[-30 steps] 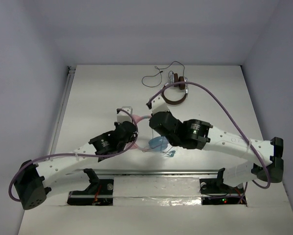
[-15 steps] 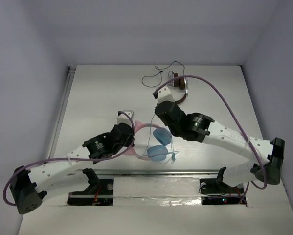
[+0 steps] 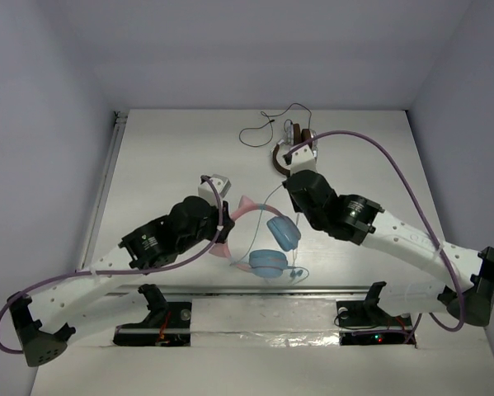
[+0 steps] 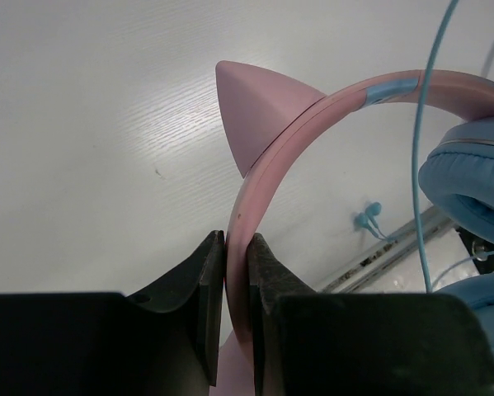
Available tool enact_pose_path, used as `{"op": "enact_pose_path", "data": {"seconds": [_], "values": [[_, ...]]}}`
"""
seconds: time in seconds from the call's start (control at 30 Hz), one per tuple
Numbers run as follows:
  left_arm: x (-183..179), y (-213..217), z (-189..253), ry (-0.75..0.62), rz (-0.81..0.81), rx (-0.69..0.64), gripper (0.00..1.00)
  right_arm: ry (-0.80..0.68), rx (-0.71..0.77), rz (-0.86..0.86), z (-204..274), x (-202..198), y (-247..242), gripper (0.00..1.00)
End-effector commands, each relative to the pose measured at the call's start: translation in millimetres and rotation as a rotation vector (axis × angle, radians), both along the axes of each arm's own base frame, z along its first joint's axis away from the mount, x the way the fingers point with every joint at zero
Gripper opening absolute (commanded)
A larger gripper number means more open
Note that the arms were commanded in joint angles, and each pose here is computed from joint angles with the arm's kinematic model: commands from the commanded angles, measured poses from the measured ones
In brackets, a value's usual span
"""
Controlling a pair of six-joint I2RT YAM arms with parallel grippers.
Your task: Wrap the headphones
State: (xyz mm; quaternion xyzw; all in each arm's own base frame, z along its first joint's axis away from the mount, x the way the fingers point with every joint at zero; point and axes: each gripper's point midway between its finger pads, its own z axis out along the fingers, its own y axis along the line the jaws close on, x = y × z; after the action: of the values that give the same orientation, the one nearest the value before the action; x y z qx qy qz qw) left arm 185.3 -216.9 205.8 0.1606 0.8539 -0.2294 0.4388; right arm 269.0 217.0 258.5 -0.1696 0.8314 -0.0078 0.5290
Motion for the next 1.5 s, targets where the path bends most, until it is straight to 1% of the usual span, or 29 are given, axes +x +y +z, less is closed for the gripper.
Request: {"op": "enact_pose_path", "data": {"seconds": [0.0, 0.07, 0.13, 0.23, 0.3, 0.43, 0.57, 0.7, 0.87, 0.97, 1.1, 1.13, 1.23, 1.37, 1.47], "values": [[-3.0, -14.9, 61.8, -0.087, -0.074, -0.168, 0.0, -0.103, 0.159, -0.032, 32.4, 12.6, 0.8, 0.0], [-4.4, -16.2, 72.3, -0.096, -0.094, -0.204, 0.0, -0.134, 0.221, -0.037, 44.1, 12.0, 0.6, 0.0], [-6.9, -18.8, 80.7, -0.102, -0.109, -0.232, 0.0, -0.137, 0.263, -0.042, 41.0, 9.9, 0.2, 0.0], [-1.1, -12.5, 93.2, -0.128, -0.074, -0.262, 0.0, -0.157, 0.368, -0.054, 49.2, 5.3, -2.0, 0.0], [6.6, -5.4, 98.5, -0.138, -0.038, -0.279, 0.0, -0.168, 0.418, -0.053, 48.6, 1.5, -4.3, 0.0], [16.2, -2.5, 112.9, -0.161, -0.024, -0.324, 0.0, -0.169, 0.513, -0.038, 42.0, -4.5, -1.9, 0.0], [16.1, -3.3, 135.6, -0.199, -0.054, -0.37, 0.0, -0.117, 0.546, -0.014, 13.5, -7.8, 9.3, 0.0], [18.9, -8.5, 148.0, -0.216, -0.077, -0.402, 0.0, -0.1, 0.596, 0.022, 5.3, -11.3, 18.8, 0.0], [27.0, 1.5, 182.9, -0.289, -0.023, -0.487, 0.0, -0.1, 0.706, 0.103, 9.2, -21.5, 30.6, 0.0], [34.7, 5.4, 192.1, -0.308, 0.019, -0.508, 0.0, -0.098, 0.737, 0.145, 6.2, -26.7, 35.4, 0.0], [40.6, 7.8, 198.4, -0.316, 0.057, -0.524, 0.0, -0.076, 0.788, 0.216, 3.1, -35.6, 46.7, 0.0], [45.9, 13.7, 201.0, -0.331, 0.101, -0.524, 0.0, -0.075, 0.794, 0.229, 2.3, -37.0, 48.3, 0.0], [49.2, 20.1, 210.1, -0.357, 0.136, -0.532, 0.0, -0.066, 0.813, 0.255, -2.6, -40.1, 53.2, 0.0], [59.4, 27.7, 206.0, -0.363, 0.198, -0.482, 0.0, -0.063, 0.821, 0.262, -6.9, -39.8, 56.4, 0.0], [62.5, 31.1, 208.1, -0.38, 0.217, -0.471, 0.0, -0.052, 0.813, 0.263, -14.0, -38.3, 60.0, 0.0]]}}
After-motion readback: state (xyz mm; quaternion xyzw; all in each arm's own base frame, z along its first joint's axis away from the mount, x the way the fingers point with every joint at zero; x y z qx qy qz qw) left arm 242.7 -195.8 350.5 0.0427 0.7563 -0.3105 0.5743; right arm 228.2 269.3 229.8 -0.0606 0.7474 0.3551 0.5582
